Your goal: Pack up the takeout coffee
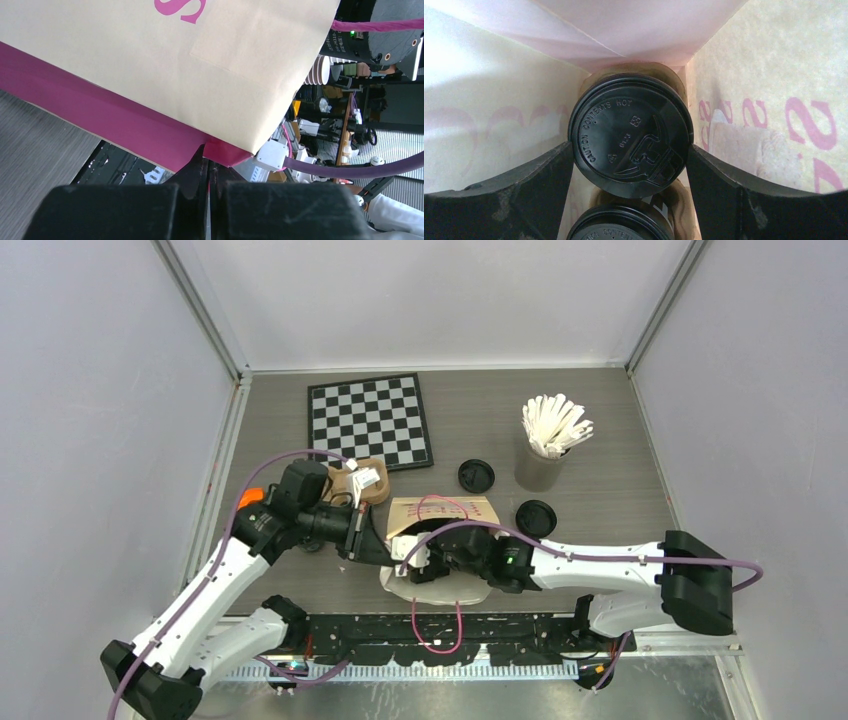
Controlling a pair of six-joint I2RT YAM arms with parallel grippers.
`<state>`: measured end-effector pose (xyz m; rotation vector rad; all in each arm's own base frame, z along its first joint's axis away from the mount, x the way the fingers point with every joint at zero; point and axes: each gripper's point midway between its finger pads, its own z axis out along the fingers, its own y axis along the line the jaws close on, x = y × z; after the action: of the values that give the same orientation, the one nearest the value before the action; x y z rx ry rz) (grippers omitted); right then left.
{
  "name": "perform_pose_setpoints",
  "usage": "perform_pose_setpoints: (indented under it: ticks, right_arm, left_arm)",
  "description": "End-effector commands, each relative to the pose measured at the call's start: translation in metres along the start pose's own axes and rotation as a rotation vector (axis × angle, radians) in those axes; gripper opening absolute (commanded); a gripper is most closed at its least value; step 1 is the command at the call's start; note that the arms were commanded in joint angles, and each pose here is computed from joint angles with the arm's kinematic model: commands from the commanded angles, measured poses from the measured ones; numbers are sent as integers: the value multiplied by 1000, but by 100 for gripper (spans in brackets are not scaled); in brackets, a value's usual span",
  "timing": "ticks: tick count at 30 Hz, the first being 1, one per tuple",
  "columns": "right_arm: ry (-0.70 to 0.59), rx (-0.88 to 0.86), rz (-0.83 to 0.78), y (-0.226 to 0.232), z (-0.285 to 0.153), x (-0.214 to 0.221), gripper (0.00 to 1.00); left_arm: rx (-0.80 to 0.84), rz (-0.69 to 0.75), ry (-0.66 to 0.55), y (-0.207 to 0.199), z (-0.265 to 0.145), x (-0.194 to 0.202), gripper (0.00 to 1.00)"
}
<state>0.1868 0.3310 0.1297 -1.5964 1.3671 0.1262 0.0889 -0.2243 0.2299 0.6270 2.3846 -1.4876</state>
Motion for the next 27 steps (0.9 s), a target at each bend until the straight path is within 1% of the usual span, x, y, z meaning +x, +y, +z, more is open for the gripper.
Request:
perform_pose_setpoints:
  ticks: [1,18,21,27]
  right_arm:
    - [-26,23,46,-13,-4,-11,85]
    - [-82,56,96,-31,-19,-27,86]
    - [-63,38,97,-28,-20,-23,86]
    - [-73,42,106,-30,-21,-25,85]
  left_arm:
    - [80,38,17,-19,-2,-1,0]
    - [50,23,22,-16,-1,-7,0]
    - [43,19,24,-16,-2,-7,0]
    - [37,13,25,-15,-1,-7,0]
